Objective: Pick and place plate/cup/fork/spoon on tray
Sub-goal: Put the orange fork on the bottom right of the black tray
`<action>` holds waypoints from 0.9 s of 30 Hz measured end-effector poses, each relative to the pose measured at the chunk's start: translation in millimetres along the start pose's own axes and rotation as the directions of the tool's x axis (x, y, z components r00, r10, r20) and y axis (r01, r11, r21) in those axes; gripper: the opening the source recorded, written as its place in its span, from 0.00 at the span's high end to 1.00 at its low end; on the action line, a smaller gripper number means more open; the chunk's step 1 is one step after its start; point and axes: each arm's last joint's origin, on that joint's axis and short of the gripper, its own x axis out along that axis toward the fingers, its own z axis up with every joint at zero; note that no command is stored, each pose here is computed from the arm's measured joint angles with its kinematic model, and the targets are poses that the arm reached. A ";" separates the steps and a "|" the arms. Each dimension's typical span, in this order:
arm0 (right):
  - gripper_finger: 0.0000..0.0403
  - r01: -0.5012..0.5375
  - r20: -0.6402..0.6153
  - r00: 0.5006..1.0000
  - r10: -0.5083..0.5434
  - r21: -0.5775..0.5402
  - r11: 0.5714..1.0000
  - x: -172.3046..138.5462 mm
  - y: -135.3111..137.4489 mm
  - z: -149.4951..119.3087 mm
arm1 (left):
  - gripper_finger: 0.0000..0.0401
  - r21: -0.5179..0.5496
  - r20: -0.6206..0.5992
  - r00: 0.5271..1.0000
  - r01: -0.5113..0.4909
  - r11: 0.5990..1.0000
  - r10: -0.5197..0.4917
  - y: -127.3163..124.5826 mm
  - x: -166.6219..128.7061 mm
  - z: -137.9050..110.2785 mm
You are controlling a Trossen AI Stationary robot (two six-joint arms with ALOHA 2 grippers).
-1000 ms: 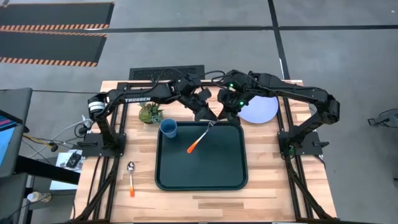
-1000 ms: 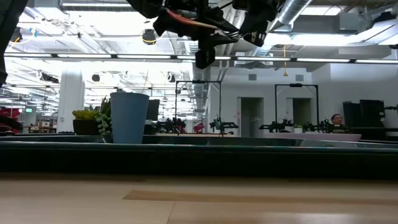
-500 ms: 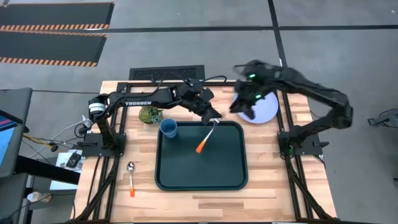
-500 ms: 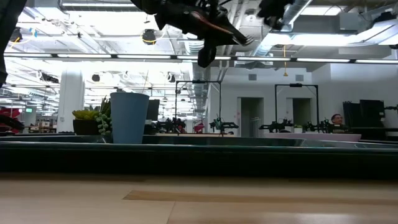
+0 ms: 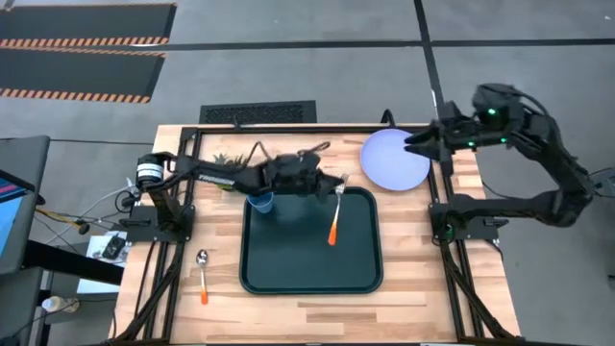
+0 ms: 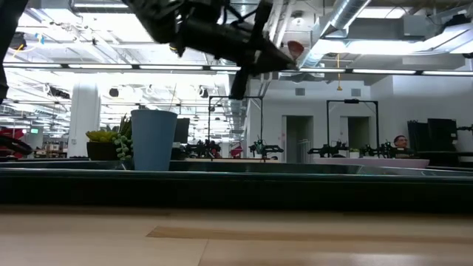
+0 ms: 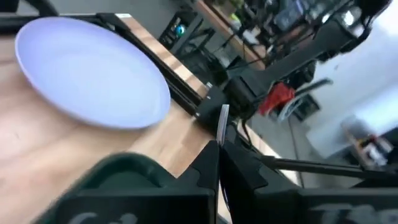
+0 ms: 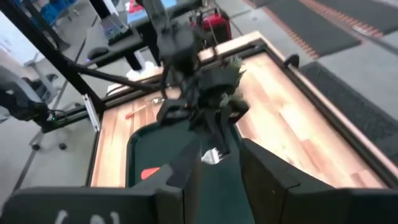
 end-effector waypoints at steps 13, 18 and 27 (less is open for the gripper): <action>0.68 0.006 0.031 1.000 -0.005 -0.046 0.999 -12.5 4.4 -3.6 | 1.00 0.026 -0.002 1.000 -0.031 0.999 0.031 -24.4 35.7 -66.6; 0.68 0.007 0.013 1.000 -0.006 -0.043 0.999 -12.7 4.4 -5.6 | 1.00 0.017 -0.092 0.996 0.023 1.000 -0.021 -23.8 69.2 -80.1; 0.68 0.009 -0.046 0.999 -0.012 -0.055 0.998 -12.7 3.7 -11.5 | 1.00 -0.057 0.008 0.999 -0.045 0.997 0.045 -30.6 59.2 -110.2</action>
